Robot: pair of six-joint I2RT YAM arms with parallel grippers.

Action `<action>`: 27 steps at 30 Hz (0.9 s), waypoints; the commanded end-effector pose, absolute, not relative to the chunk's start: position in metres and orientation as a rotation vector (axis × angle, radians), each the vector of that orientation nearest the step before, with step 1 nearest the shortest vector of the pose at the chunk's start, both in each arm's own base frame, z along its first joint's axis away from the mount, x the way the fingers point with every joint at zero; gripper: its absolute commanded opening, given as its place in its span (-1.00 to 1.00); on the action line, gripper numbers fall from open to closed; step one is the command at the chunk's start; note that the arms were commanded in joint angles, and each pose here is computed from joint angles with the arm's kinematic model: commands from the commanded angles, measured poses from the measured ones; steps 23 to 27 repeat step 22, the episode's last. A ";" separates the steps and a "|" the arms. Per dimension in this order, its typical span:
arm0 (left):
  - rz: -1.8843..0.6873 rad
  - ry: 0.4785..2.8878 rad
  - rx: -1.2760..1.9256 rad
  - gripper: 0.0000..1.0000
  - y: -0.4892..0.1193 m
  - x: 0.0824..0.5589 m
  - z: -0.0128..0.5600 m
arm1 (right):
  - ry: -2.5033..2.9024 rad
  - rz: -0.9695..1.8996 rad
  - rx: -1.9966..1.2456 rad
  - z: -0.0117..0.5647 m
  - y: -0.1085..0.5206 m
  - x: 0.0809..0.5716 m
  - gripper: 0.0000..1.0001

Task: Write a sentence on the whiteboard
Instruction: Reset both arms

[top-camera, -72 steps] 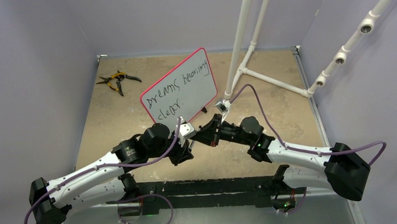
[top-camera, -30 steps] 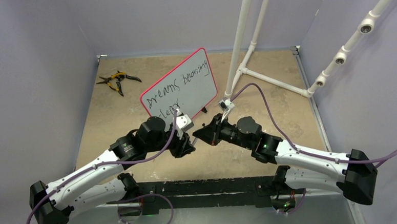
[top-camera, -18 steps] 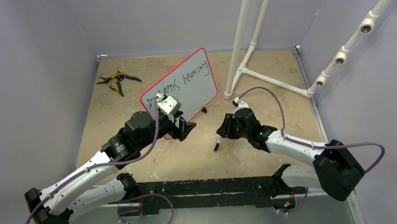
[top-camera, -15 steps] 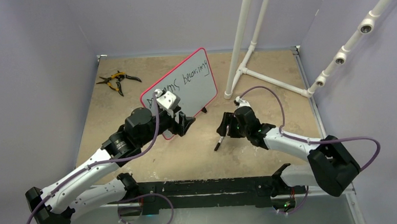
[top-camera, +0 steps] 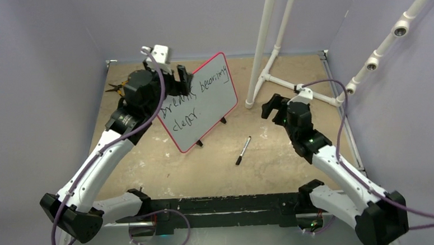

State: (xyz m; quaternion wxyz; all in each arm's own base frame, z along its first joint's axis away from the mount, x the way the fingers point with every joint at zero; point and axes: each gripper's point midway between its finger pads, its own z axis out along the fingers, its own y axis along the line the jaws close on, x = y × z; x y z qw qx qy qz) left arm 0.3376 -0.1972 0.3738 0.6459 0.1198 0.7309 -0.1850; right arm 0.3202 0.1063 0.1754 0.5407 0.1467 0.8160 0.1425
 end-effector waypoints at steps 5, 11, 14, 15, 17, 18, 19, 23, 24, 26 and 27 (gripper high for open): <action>0.025 1.631 -0.324 0.49 -0.033 0.352 0.360 | 1.430 0.248 0.373 0.303 0.049 0.295 0.97; 0.187 1.531 -0.470 0.77 0.020 0.294 0.336 | 1.317 0.262 0.370 0.318 0.038 0.277 0.97; 0.251 1.516 -0.528 0.82 0.038 0.273 0.328 | 1.321 0.255 0.394 0.321 0.035 0.277 0.97; 0.261 1.515 -0.539 0.84 0.041 0.269 0.327 | 1.327 0.252 0.400 0.321 0.035 0.278 0.97; 0.255 1.500 -0.552 0.86 0.043 0.264 0.329 | 1.343 0.244 0.411 0.319 0.034 0.280 0.97; 0.245 1.495 -0.550 0.88 0.043 0.263 0.330 | 1.353 0.237 0.419 0.317 0.034 0.282 0.97; 0.239 1.490 -0.546 0.88 0.042 0.263 0.331 | 1.365 0.229 0.428 0.315 0.034 0.283 0.97; 0.240 1.491 -0.555 0.91 0.043 0.261 0.332 | 1.394 0.206 0.457 0.309 0.032 0.288 0.97; 0.240 1.491 -0.555 0.91 0.043 0.261 0.332 | 1.394 0.206 0.457 0.309 0.032 0.288 0.97; 0.240 1.491 -0.555 0.91 0.043 0.261 0.332 | 1.394 0.206 0.457 0.309 0.032 0.288 0.97; 0.240 1.491 -0.555 0.91 0.043 0.261 0.332 | 1.394 0.206 0.457 0.309 0.032 0.288 0.97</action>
